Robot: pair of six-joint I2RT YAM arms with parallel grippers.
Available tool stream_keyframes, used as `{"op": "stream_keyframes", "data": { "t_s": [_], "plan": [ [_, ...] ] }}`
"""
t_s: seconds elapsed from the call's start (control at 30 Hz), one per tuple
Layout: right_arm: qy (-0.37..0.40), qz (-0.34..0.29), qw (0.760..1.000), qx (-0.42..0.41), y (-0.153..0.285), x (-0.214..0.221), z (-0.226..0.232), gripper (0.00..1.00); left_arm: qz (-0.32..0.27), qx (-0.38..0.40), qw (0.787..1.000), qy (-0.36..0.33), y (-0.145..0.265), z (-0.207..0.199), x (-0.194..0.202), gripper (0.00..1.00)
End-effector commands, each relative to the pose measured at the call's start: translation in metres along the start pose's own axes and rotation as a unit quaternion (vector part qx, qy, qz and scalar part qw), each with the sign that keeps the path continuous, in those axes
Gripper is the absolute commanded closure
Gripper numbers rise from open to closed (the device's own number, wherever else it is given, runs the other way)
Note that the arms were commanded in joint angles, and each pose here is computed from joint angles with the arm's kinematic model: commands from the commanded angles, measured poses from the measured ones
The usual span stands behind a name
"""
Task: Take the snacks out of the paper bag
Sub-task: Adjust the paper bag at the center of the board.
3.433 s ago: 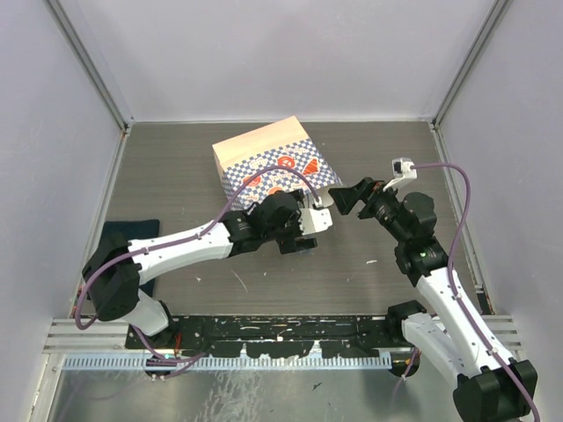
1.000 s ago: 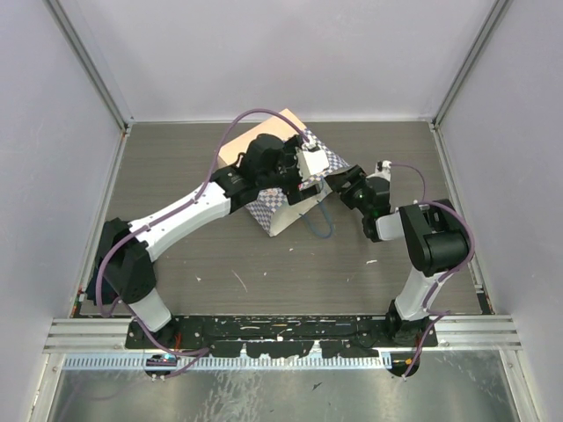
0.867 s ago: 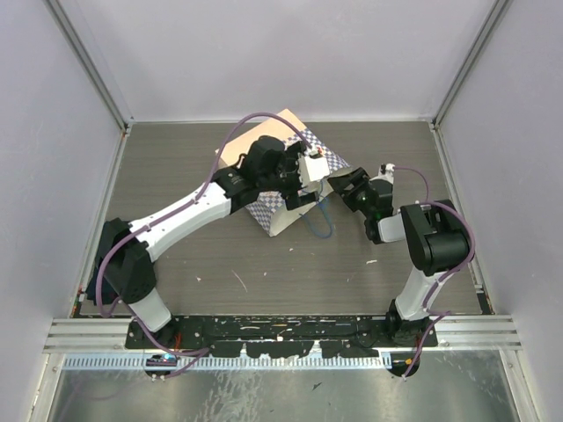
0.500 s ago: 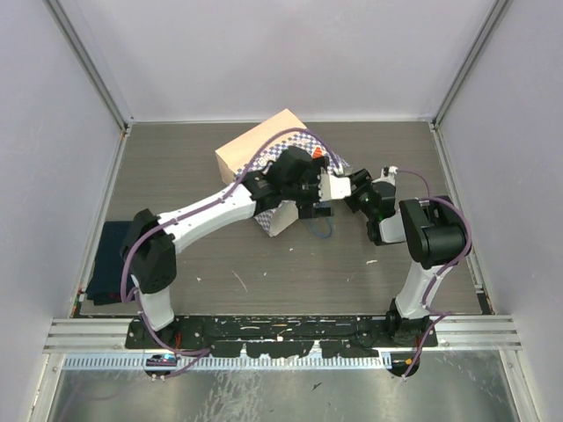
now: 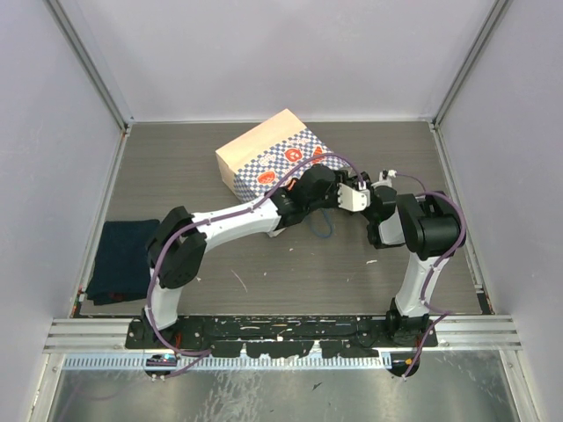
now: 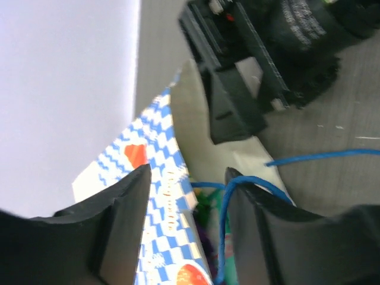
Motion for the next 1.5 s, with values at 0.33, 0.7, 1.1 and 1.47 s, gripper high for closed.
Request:
{"op": "stream_keyframes", "data": {
  "t_s": [0.33, 0.7, 1.1, 1.47],
  "plan": [
    [-0.016, -0.063, 0.995, -0.078, 0.031, -0.013, 0.029, 0.21, -0.075, -0.219, 0.963, 0.135, 0.040, 0.078, -0.047, 1.00],
    [-0.022, -0.085, 0.994, -0.072, 0.046, -0.015, 0.039, 0.20, -0.108, -0.119, 0.938, 0.307, 0.095, 0.120, -0.049, 1.00],
    [0.036, -0.113, 0.991, 0.056, 0.066, 0.003, 0.079, 0.16, -0.094, -0.027, 0.916, 0.390, 0.120, 0.143, -0.018, 1.00],
    [0.027, -0.123, 0.992, -0.009, 0.072, 0.046, 0.124, 0.22, -0.100, -0.159, 0.875, 0.447, 0.129, 0.186, -0.001, 1.00]
  ]
}}
Point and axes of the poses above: each gripper's point midway between its finger pads, its own y axis back along the fingers, its own z axis along the line the jaws close on, x = y × z, the point moved 6 cm from there along y, back along the fingers, and after that the axes turned 14 degrees about y, right-handed, at the moved point
